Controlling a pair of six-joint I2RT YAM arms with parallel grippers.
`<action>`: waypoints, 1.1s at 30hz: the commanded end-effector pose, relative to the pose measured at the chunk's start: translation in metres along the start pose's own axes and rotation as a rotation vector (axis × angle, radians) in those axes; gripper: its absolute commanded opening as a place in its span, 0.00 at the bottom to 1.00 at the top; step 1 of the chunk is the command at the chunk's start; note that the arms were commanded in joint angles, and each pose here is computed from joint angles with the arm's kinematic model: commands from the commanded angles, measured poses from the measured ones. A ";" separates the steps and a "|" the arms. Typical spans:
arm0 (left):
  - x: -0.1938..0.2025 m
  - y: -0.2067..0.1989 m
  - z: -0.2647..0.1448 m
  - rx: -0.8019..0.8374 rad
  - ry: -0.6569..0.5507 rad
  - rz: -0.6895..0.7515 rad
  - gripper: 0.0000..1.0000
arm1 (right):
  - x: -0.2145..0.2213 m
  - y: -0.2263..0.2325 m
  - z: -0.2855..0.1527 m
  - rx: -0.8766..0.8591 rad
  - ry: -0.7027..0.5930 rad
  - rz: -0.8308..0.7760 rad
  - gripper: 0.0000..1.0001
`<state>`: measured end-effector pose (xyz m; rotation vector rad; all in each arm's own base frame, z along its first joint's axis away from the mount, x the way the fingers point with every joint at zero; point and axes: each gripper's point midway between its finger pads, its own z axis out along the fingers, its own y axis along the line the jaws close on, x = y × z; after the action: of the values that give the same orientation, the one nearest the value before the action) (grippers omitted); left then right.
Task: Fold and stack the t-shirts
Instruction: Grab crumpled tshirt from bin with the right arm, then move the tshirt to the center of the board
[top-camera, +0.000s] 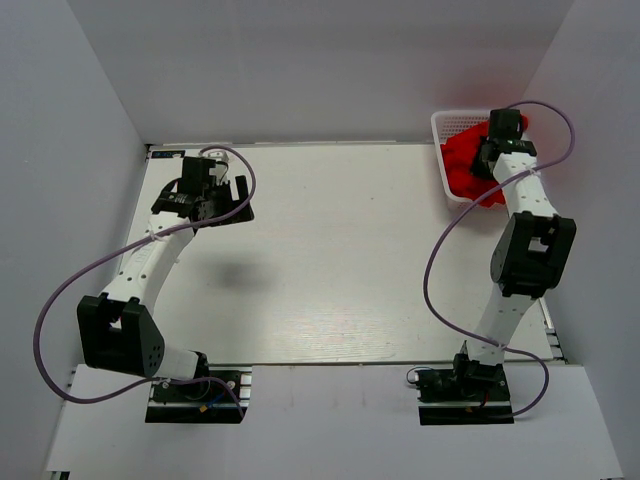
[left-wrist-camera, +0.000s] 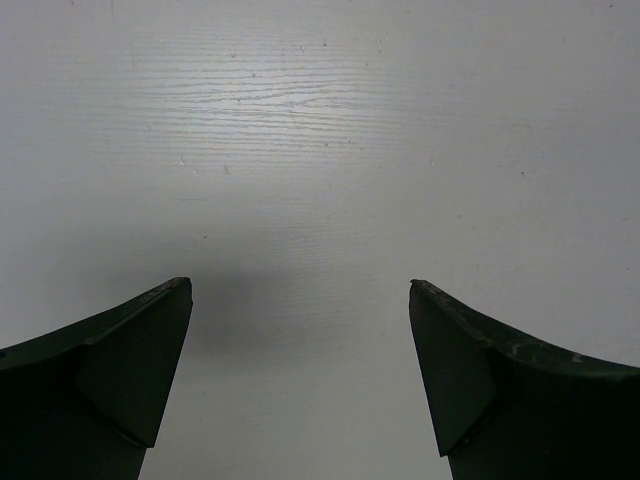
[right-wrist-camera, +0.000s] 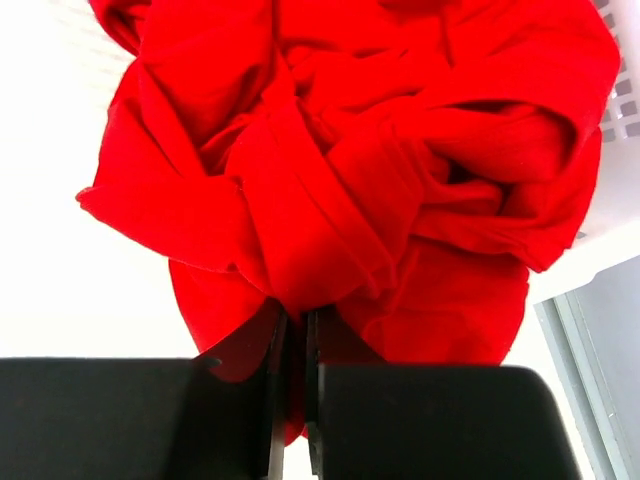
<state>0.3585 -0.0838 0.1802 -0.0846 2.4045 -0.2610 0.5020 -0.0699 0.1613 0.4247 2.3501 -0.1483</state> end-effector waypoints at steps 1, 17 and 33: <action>-0.024 -0.009 -0.015 0.031 -0.074 0.004 1.00 | -0.043 0.005 -0.040 -0.051 -0.147 0.018 0.00; -0.031 -0.019 -0.031 0.077 -0.096 0.008 1.00 | -0.159 0.074 -0.251 -0.554 -0.609 -0.127 0.00; -0.031 -0.001 -0.087 -0.009 -0.184 0.031 1.00 | -0.107 0.201 -0.474 -1.473 -0.747 -0.384 0.00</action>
<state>0.3352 -0.0781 0.2449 -0.0592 2.2639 -0.2741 0.3882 0.1660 0.5364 -0.4916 1.4473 0.8811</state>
